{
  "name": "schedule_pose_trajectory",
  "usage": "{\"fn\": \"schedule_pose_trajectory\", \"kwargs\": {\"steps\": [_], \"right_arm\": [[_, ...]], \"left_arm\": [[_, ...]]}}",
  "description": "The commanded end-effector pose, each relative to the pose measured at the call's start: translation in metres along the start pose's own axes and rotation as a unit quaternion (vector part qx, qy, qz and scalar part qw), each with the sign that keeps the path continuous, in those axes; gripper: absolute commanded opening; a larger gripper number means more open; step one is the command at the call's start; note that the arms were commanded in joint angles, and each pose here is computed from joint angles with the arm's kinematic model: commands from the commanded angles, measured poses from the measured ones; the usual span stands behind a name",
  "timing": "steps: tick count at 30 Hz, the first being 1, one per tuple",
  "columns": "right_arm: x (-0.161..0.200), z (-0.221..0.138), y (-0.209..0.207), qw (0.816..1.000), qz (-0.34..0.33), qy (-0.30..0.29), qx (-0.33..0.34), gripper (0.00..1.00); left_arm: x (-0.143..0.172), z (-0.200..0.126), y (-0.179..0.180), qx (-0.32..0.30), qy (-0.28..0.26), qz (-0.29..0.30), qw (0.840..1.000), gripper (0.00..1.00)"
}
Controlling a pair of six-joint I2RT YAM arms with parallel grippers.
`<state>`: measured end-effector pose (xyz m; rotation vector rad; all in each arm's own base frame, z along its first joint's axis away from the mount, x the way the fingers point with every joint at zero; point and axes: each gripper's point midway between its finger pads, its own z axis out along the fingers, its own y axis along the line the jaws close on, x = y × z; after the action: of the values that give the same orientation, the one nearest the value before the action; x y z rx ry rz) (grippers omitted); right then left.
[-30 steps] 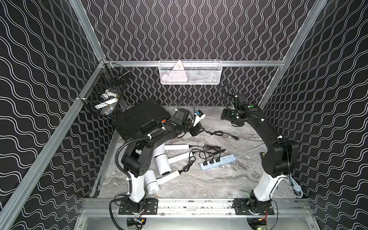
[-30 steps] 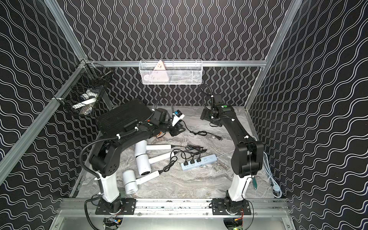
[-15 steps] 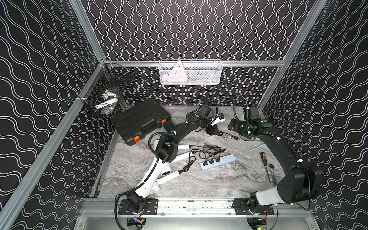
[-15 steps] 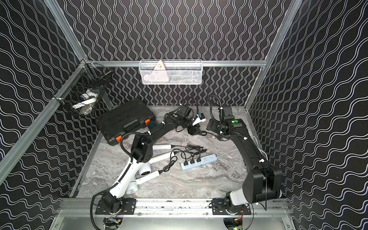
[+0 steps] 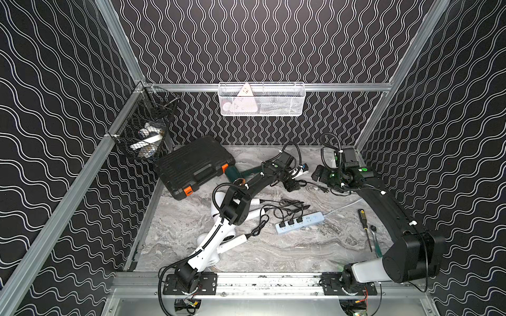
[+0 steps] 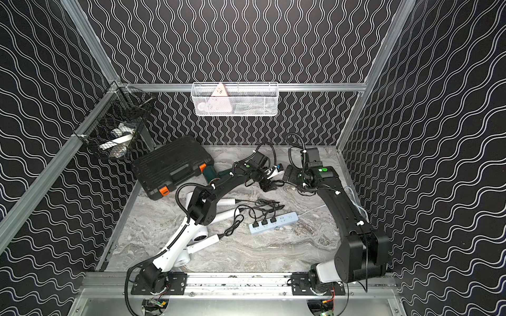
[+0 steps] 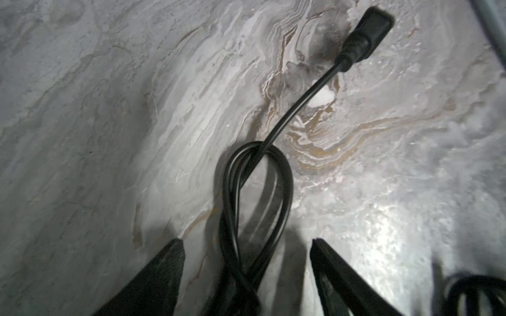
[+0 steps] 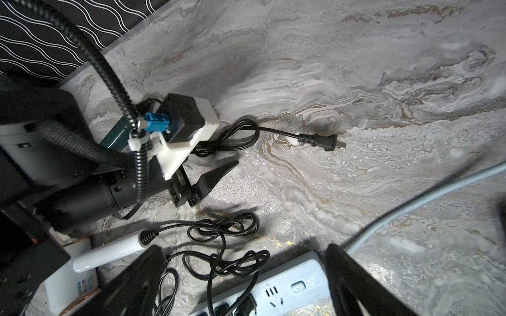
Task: Charge the blow dryers
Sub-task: Pick up the plug from the center of the board.
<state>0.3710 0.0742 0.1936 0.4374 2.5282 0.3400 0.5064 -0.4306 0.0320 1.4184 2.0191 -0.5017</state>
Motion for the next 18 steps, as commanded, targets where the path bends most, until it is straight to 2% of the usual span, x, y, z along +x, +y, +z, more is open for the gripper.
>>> {"fn": "schedule_pose_trajectory", "kwargs": {"steps": [1,6,8,16,18], "right_arm": [[-0.006,0.0,0.007,1.0,0.004,-0.008,-0.015,0.94],[-0.007,0.001,0.008,1.0,0.003,-0.008,-0.016,0.94],[-0.007,0.002,0.008,1.0,0.003,-0.006,-0.017,0.94],[-0.004,0.0,0.004,1.0,-0.004,-0.009,-0.008,0.94],[-0.004,-0.002,0.002,1.0,-0.005,-0.014,-0.004,0.93]], "left_arm": [[0.004,0.002,0.004,-0.009,0.009,-0.003,1.0,0.71],[0.018,0.005,-0.012,0.028,0.028,-0.003,0.999,0.49],[0.023,0.006,-0.015,0.033,0.037,-0.002,0.999,0.35],[0.023,-0.007,0.012,-0.017,0.032,-0.014,0.999,0.02],[0.013,-0.022,0.021,-0.035,0.019,-0.007,0.999,0.0]]}}
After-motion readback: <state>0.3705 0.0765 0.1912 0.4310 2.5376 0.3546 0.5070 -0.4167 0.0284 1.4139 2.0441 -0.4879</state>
